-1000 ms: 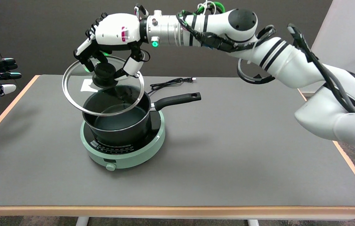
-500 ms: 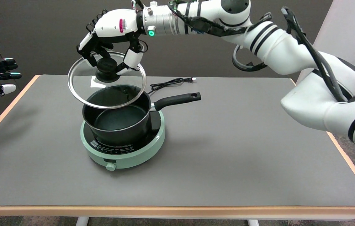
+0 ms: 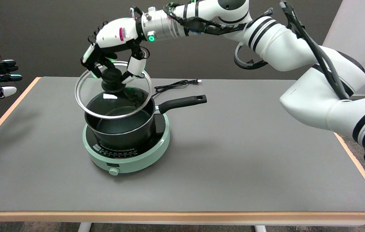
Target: Place the pot lid onto the soup pot.
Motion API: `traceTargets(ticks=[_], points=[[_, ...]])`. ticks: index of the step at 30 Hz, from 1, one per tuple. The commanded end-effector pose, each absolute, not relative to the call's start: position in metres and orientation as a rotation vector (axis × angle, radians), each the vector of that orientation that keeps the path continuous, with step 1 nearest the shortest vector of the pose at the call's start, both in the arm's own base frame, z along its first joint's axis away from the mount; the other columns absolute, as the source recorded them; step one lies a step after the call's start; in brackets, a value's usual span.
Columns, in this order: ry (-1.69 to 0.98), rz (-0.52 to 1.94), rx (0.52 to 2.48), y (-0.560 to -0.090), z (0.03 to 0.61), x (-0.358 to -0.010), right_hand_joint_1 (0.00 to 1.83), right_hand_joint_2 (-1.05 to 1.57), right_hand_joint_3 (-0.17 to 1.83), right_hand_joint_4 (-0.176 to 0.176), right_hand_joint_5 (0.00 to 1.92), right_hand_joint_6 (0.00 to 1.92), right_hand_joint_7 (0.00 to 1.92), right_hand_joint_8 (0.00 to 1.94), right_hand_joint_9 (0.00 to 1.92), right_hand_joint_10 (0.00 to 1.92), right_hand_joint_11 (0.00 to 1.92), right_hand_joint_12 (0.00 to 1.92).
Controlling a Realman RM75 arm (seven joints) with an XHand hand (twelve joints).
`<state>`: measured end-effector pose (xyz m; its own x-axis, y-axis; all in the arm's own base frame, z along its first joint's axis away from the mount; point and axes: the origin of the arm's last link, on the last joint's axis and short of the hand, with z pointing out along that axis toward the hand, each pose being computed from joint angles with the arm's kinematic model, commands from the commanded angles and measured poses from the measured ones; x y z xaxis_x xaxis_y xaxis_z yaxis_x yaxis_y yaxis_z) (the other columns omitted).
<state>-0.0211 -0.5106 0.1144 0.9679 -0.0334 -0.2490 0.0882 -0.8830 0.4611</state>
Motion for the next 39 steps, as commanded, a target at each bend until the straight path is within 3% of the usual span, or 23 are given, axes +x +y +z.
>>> traceTargets(ticks=[1, 21, 25, 39], points=[[-0.113, -0.557, 2.652, -0.511, 0.115, -0.053, 1.35, 0.88, 0.62, 0.176, 0.56, 1.28, 0.85, 1.39, 0.63, 1.89, 0.51, 1.40], [-0.147, -0.399, 2.628, -0.520, 0.119, -0.034, 1.35, 0.89, 0.61, 0.176, 0.55, 1.29, 0.84, 1.39, 0.62, 1.89, 0.48, 1.44], [-0.170, -0.367, 2.631, -0.520, 0.117, -0.035, 1.34, 0.91, 0.60, 0.176, 0.59, 1.20, 0.82, 1.42, 0.62, 1.91, 0.53, 1.34], [-0.258, -0.306, 2.603, -0.524, 0.117, -0.053, 1.34, 0.90, 0.60, 0.176, 0.60, 1.20, 0.83, 1.41, 0.62, 1.91, 0.54, 1.33]])
